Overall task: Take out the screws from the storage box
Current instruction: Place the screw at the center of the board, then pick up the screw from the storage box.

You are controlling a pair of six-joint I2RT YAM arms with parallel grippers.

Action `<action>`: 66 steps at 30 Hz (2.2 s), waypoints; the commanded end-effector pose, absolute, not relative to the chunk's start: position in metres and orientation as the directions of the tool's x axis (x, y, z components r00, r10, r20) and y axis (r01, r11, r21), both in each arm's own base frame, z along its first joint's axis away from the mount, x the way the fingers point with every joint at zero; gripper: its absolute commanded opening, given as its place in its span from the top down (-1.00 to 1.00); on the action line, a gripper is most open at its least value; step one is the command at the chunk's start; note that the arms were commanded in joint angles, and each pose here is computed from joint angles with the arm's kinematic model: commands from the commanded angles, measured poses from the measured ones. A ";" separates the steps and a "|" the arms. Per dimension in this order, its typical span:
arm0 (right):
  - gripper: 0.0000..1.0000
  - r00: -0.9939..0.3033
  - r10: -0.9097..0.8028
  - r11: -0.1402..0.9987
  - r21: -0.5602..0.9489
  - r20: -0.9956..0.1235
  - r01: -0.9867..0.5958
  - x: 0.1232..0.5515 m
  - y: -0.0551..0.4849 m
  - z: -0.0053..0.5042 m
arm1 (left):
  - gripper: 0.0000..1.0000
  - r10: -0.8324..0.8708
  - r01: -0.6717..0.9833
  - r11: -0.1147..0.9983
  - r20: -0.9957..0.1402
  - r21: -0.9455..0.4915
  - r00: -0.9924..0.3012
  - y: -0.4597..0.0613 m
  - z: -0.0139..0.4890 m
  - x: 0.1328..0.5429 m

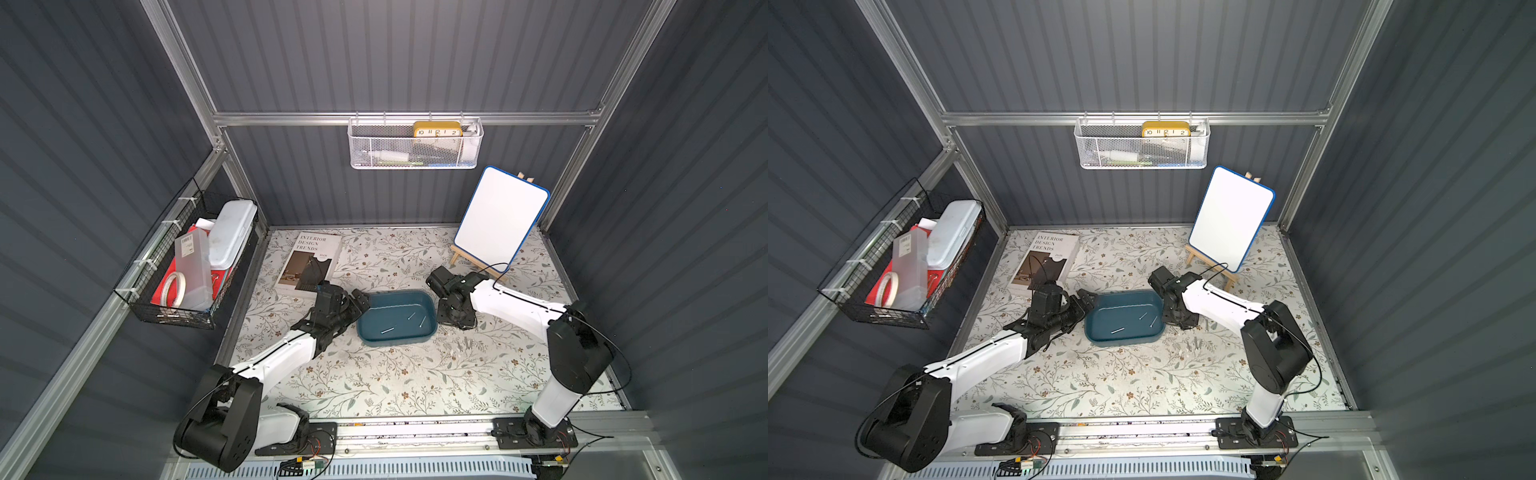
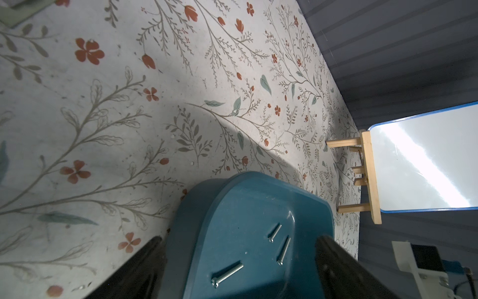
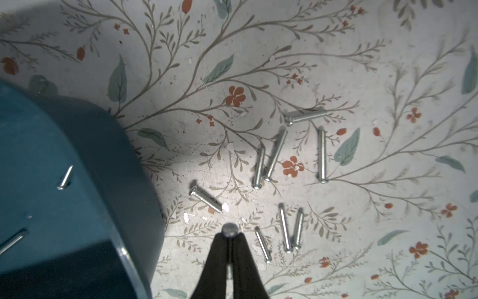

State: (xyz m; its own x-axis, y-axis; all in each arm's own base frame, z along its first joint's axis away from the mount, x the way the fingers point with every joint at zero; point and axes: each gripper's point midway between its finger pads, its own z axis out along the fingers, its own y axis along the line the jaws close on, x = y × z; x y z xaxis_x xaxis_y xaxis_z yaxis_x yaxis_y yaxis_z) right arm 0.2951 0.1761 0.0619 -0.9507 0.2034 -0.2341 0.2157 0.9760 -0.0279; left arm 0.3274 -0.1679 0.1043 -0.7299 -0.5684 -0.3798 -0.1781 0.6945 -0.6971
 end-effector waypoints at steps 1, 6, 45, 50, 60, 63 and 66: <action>0.84 -0.965 0.186 0.980 -0.027 -0.186 0.195 0.293 0.178 0.043 | -0.87 -0.547 -0.165 0.715 -0.398 -0.679 -0.736 -0.169 0.106 0.330; 0.79 -0.969 0.179 0.981 -0.042 -0.169 0.189 0.295 0.177 0.026 | -0.86 -0.540 -0.173 0.722 -0.388 -0.670 -0.747 -0.169 0.098 0.328; 0.32 -0.880 0.392 0.919 0.156 -0.267 0.362 0.320 0.254 0.133 | -0.79 -0.525 -0.149 0.709 -0.375 -0.689 -0.764 -0.174 0.096 0.322; 0.31 -0.872 0.429 0.901 0.177 -0.236 0.396 0.331 0.293 0.099 | -0.80 -0.524 -0.145 0.711 -0.381 -0.688 -0.761 -0.174 0.098 0.322; 0.31 -0.824 0.511 0.860 0.147 -0.244 0.490 0.347 0.300 0.052 | -0.80 -0.528 -0.145 0.711 -0.386 -0.688 -0.757 -0.171 0.100 0.319; 0.34 -0.826 0.510 0.860 0.150 -0.241 0.487 0.351 0.303 0.044 | -0.81 -0.529 -0.148 0.712 -0.386 -0.687 -0.756 -0.171 0.100 0.319; 0.35 -0.828 0.509 0.860 0.137 -0.234 0.491 0.350 0.303 0.037 | -0.81 -0.530 -0.151 0.714 -0.386 -0.684 -0.755 -0.170 0.099 0.320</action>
State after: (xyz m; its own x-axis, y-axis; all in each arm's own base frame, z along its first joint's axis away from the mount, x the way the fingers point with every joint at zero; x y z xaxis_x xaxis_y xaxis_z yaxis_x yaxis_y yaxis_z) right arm 0.3438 0.3033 0.0421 -0.8420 0.4916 -0.2221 0.4709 0.8707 0.1418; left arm 0.3227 -0.1712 0.0982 -0.7539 -0.5385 -0.3765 -0.1576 0.7045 -0.6920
